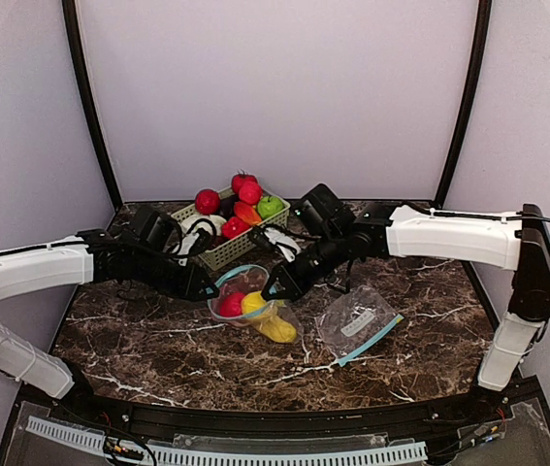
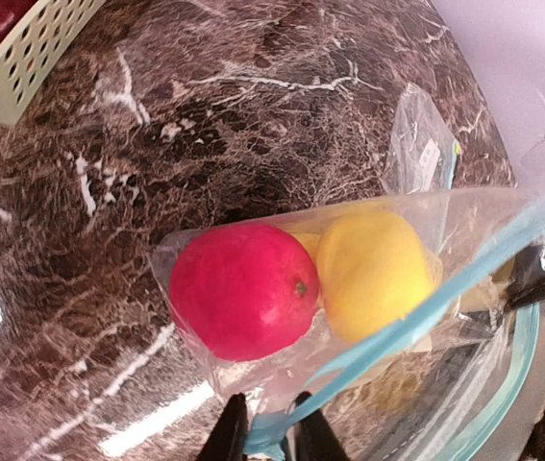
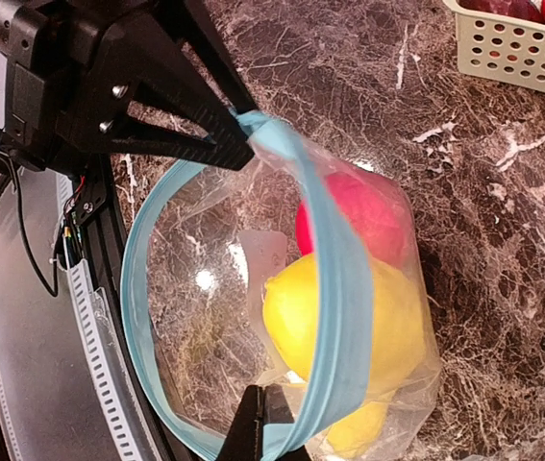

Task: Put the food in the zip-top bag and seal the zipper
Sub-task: Adjust the zipper food storage bag at the center of the board.

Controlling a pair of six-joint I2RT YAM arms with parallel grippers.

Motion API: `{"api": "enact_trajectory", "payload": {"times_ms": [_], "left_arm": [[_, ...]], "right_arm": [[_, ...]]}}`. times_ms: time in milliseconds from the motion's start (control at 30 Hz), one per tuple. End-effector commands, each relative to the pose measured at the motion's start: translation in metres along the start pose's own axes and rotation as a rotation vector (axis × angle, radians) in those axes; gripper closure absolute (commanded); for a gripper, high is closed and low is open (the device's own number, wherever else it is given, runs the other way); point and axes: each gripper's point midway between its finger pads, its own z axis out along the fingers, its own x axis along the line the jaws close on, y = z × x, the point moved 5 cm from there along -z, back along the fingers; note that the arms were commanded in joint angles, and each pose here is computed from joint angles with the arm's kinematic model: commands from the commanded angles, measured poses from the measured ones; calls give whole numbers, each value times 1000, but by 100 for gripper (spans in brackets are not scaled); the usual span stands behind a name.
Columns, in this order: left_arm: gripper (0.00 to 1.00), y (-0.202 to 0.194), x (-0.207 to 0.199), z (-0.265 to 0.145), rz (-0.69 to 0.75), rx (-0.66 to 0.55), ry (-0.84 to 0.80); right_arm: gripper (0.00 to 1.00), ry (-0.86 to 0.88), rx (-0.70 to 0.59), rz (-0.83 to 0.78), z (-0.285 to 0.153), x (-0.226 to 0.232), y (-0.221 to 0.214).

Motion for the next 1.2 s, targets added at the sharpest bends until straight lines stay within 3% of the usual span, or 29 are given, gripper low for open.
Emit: {"api": "enact_trajectory", "payload": {"times_ms": [0, 67, 367, 633, 867, 933, 1067, 1167], "left_arm": [[95, -2, -3, -9, 3, -9, -20], [99, 1, -8, -16, 21, -22, -32], [99, 17, -44, -50, 56, -101, -204], [99, 3, -10, -36, 15, -39, 17], [96, 6, -12, -35, 28, -40, 11], [85, 8, -14, -38, 33, -50, 6], [44, 20, -20, -52, 68, -90, 21], [30, 39, -19, -74, 100, -133, 145]], "right_arm": [[100, -36, -59, 23, -12, -7, 10], [100, -63, -60, 49, -16, -15, 8], [100, -198, -1, 139, -9, -49, -3], [100, -184, 2, 146, -5, -49, 2], [100, -136, 13, 142, -2, -43, 1], [100, -116, 8, 138, -3, -41, 2], [100, -77, -1, 126, -4, -35, 5], [100, -60, -9, 117, -5, -32, 8]]}}
